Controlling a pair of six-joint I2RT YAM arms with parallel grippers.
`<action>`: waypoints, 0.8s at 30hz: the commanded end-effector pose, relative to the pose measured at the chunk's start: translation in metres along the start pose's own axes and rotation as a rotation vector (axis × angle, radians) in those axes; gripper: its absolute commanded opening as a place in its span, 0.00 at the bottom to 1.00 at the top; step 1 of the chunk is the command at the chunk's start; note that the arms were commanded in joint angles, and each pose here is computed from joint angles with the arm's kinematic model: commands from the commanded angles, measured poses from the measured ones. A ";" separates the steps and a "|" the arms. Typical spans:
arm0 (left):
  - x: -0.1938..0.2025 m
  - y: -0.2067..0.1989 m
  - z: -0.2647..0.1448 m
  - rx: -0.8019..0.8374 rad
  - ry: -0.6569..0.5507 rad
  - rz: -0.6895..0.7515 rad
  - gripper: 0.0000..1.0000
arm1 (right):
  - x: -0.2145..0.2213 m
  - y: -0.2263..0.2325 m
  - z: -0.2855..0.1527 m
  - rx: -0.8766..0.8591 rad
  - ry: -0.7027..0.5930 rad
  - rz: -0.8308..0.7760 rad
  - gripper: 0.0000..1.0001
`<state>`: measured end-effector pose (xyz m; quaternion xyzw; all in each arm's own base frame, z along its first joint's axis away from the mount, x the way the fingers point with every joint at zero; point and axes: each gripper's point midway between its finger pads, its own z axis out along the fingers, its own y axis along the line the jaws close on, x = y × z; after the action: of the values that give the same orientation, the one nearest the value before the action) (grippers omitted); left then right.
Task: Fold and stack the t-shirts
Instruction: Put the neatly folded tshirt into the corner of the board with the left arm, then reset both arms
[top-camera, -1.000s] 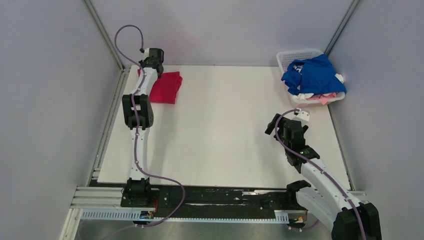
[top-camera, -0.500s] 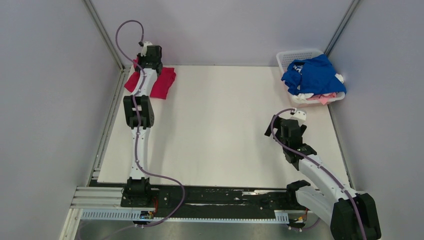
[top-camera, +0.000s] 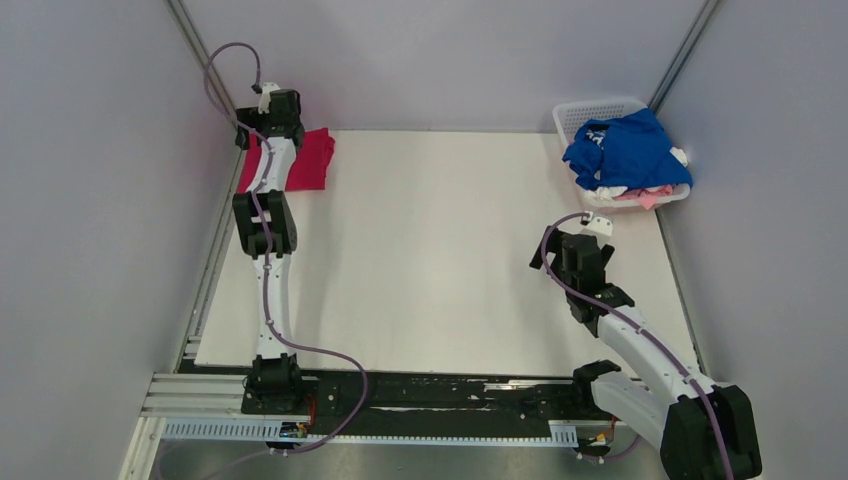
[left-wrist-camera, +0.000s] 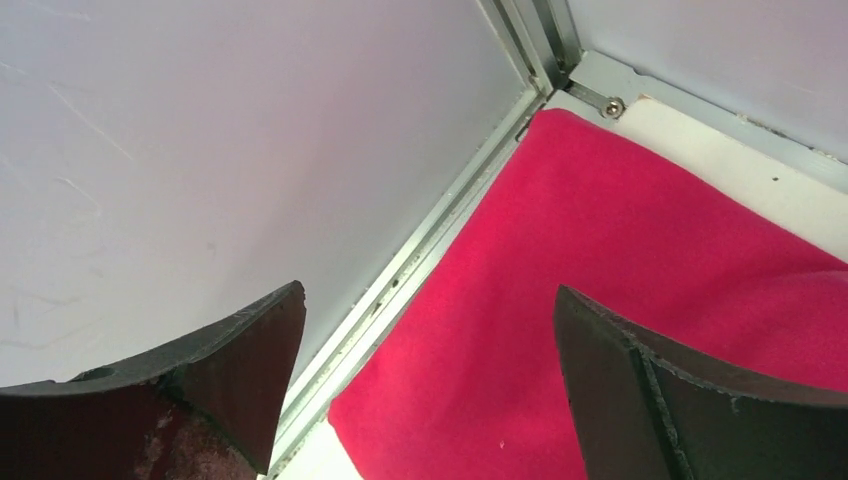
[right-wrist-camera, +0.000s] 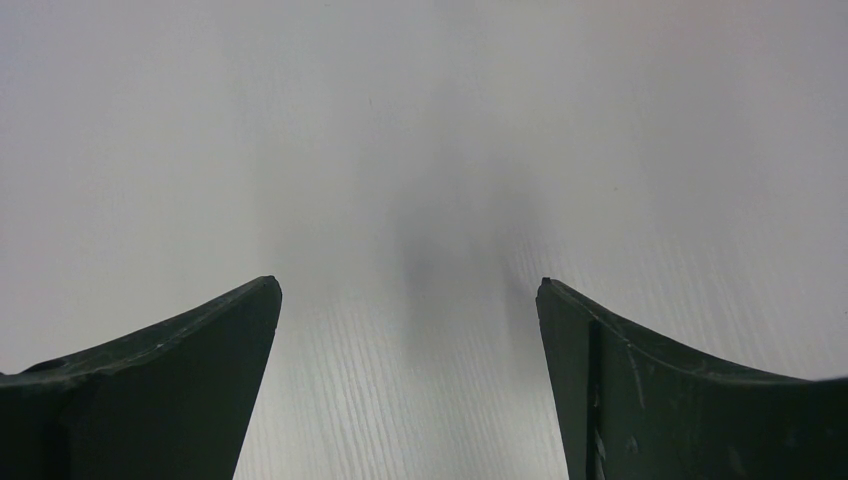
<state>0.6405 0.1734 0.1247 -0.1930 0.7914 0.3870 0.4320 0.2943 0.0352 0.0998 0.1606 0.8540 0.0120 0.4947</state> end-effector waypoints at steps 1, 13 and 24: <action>-0.063 0.022 -0.032 0.085 -0.072 -0.191 1.00 | -0.028 0.007 -0.005 -0.010 -0.068 0.029 1.00; -0.077 -0.019 -0.176 0.739 0.100 -0.464 1.00 | -0.039 0.023 -0.025 -0.119 -0.097 0.154 1.00; 0.067 -0.011 -0.346 0.907 0.236 -0.371 1.00 | -0.030 0.036 -0.041 -0.218 -0.052 0.201 1.00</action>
<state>0.4759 -0.0769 0.1932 -0.1538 0.8747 -0.0645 0.4552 0.2809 0.0588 0.1289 0.1801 0.8345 0.1120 0.5086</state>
